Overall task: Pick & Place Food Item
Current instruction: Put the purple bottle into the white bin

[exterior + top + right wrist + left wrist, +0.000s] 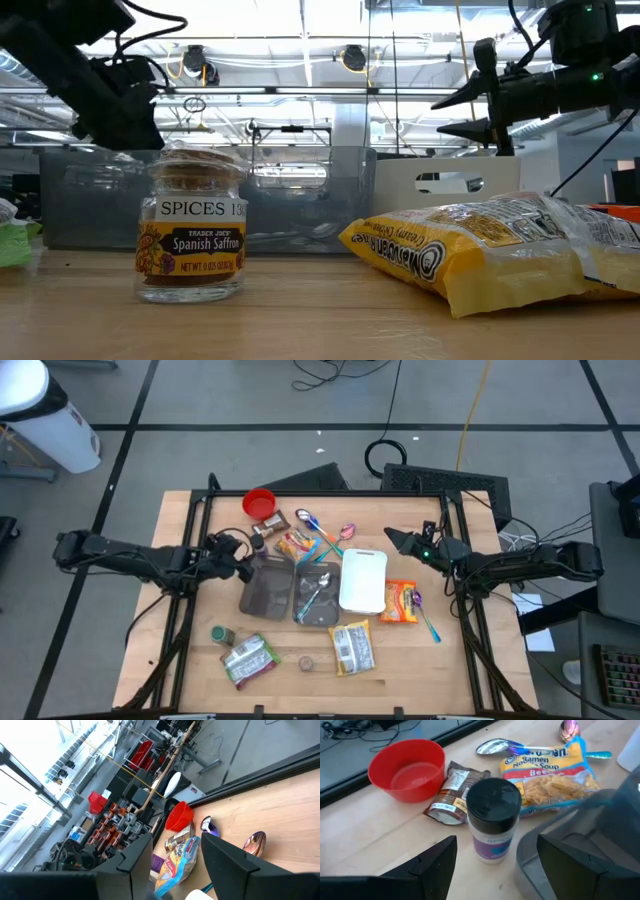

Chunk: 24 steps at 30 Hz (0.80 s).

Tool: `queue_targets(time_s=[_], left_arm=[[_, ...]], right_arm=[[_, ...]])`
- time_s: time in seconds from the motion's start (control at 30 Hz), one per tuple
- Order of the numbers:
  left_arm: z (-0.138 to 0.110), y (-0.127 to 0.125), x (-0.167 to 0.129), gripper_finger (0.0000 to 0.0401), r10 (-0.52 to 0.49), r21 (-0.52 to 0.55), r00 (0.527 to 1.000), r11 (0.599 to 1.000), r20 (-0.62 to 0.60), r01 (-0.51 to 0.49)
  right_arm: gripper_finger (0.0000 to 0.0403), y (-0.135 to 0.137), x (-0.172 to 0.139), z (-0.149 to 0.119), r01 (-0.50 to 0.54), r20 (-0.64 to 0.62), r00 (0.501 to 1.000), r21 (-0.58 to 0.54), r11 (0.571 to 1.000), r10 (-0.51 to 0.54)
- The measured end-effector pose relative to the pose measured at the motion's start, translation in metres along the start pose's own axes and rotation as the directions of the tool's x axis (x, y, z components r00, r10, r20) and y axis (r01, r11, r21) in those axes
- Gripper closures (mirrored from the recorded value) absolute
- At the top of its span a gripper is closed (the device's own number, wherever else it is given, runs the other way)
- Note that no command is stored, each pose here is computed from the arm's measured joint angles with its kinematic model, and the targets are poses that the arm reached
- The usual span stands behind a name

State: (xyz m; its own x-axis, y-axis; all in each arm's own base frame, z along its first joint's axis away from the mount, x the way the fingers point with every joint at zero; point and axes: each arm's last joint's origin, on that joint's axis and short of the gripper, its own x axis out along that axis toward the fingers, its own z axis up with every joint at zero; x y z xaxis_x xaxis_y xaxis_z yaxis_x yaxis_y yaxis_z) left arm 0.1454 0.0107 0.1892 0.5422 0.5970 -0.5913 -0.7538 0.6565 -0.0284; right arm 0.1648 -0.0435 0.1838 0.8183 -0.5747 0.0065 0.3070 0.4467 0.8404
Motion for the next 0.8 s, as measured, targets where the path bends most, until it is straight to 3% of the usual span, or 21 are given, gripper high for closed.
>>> queue_targets(time_s=[0.23,0.47,0.8], left_arm=[[0.011,0.002,0.007,0.0119,-0.048,0.0,0.999,0.999,0.019,0.048],[0.018,0.012,0.014,0.0119,-0.035,0.01,0.999,0.999,0.011,0.035],[0.016,0.021,0.03,0.0119,-0.131,-0.046,0.991,0.99,0.038,0.133]], right_arm=[[0.0239,0.0,0.0,0.0,0.0,0.0,1.0,0.011,1.0,0.0],[0.0239,0.0,0.0,0.0,0.0,-0.001,1.0,0.011,1.0,0.0],[0.0239,0.0,0.0,0.0,0.0,-0.001,1.0,0.007,1.0,0.0]])
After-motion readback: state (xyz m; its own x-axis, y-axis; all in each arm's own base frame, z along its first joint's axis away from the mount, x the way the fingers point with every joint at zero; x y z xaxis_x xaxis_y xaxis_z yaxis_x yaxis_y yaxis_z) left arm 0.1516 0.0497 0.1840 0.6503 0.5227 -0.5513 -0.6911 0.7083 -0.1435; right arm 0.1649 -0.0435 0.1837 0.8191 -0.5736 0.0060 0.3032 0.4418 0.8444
